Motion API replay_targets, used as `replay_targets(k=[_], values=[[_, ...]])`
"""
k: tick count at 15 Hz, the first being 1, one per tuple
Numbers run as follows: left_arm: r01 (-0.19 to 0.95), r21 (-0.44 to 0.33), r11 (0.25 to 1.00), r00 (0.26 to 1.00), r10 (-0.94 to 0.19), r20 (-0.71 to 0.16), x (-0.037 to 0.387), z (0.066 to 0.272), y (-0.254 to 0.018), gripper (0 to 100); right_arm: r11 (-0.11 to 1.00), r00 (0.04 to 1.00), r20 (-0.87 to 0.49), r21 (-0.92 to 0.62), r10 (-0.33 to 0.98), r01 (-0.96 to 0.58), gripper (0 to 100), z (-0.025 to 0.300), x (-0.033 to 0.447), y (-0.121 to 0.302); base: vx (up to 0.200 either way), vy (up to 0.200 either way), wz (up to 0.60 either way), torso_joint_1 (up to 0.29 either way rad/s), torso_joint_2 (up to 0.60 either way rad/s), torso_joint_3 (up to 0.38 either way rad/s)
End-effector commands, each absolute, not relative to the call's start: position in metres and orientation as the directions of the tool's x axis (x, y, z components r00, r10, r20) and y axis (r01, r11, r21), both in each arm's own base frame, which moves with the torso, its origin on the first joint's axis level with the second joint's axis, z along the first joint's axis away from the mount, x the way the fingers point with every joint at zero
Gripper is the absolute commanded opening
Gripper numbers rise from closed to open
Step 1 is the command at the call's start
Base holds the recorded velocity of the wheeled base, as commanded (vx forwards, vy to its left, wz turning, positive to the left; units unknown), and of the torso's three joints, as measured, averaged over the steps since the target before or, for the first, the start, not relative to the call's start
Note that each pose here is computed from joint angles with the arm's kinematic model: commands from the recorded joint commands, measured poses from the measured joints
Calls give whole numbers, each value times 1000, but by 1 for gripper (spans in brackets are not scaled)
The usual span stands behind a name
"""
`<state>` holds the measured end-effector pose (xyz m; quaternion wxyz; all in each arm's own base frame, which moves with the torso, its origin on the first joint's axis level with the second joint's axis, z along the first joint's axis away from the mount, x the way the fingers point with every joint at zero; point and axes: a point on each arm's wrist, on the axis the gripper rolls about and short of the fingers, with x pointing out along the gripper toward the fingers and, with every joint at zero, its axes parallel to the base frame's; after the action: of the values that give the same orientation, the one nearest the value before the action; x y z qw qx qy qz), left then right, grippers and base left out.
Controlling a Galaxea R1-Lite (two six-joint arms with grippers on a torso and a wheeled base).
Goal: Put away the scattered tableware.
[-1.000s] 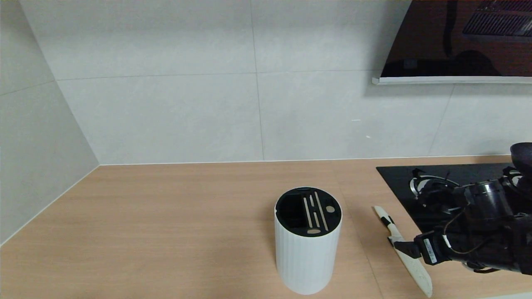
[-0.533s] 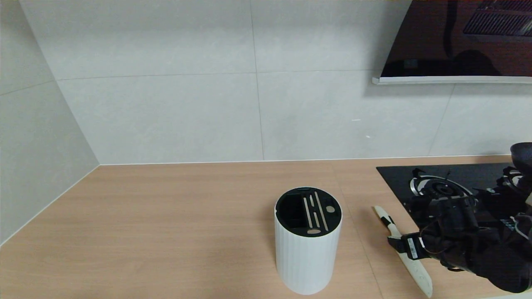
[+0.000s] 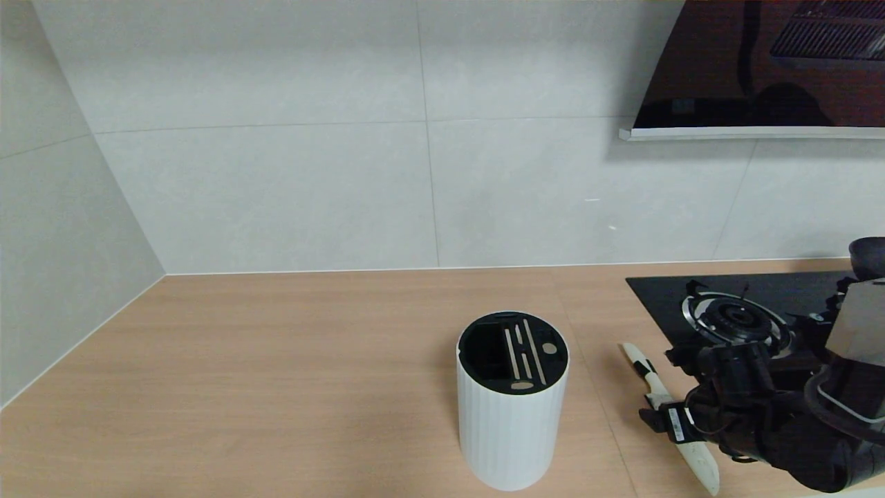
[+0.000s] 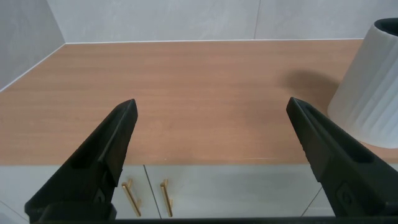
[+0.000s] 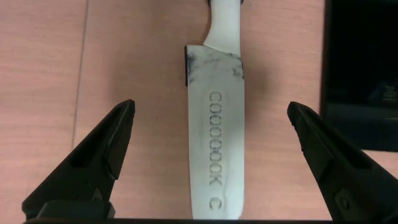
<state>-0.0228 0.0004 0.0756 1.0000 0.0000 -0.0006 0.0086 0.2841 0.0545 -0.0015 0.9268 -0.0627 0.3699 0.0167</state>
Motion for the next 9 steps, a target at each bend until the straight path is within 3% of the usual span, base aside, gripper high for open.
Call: replay_targets(k=[1,9], values=[[-18,0,1000,1000,18,2,-23,76,0,100,991,710,-704,-108,-20,-80,100,-9,284,55,0,0,0,0,0,0],[-18,0,1000,1000,18,2,-23,76,0,100,996,736,-677,-82,-30,-34,100,-23,296,52,0,0,0,0,0,0]])
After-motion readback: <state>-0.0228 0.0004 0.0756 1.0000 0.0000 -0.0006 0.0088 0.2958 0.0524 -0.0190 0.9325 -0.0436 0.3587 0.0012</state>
